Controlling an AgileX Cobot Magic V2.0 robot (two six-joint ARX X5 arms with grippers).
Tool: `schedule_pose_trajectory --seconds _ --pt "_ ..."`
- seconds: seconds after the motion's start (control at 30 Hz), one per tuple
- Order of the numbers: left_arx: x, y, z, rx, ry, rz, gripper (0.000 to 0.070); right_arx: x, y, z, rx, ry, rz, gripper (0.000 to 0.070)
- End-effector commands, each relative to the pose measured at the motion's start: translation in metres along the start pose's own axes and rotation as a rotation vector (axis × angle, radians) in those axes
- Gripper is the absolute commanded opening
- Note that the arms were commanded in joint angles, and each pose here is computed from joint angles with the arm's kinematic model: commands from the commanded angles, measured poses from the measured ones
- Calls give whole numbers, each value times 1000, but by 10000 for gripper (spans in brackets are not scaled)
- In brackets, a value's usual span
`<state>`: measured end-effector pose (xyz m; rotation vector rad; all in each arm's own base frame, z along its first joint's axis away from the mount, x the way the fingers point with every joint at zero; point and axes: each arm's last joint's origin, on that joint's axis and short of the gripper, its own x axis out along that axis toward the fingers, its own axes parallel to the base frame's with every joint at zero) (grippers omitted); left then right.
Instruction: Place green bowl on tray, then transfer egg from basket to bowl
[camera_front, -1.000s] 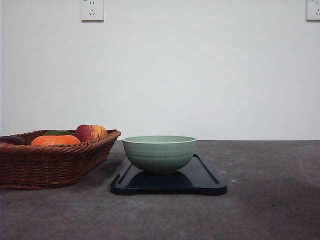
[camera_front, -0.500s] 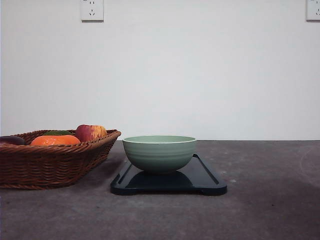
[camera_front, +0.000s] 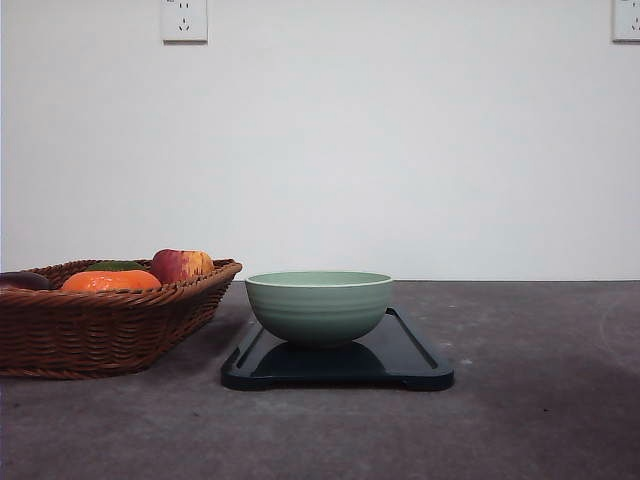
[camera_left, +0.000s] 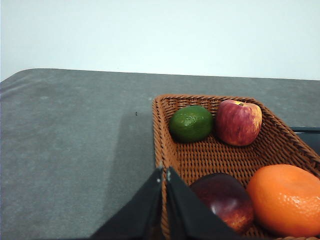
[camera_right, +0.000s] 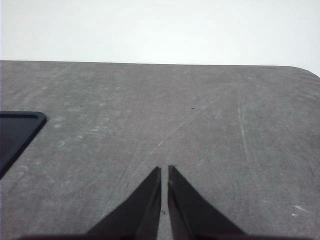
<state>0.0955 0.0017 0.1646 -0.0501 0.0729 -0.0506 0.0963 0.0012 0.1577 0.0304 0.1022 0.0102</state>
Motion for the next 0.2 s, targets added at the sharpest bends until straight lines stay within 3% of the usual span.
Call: schedule_pose_trajectory --seconds 0.0,0.17 --pt "2 1 -5 2 7 5 0 0 0 0 11 -5 -1 16" --pt "2 1 -5 2 7 5 0 0 0 0 11 -6 -1 16"
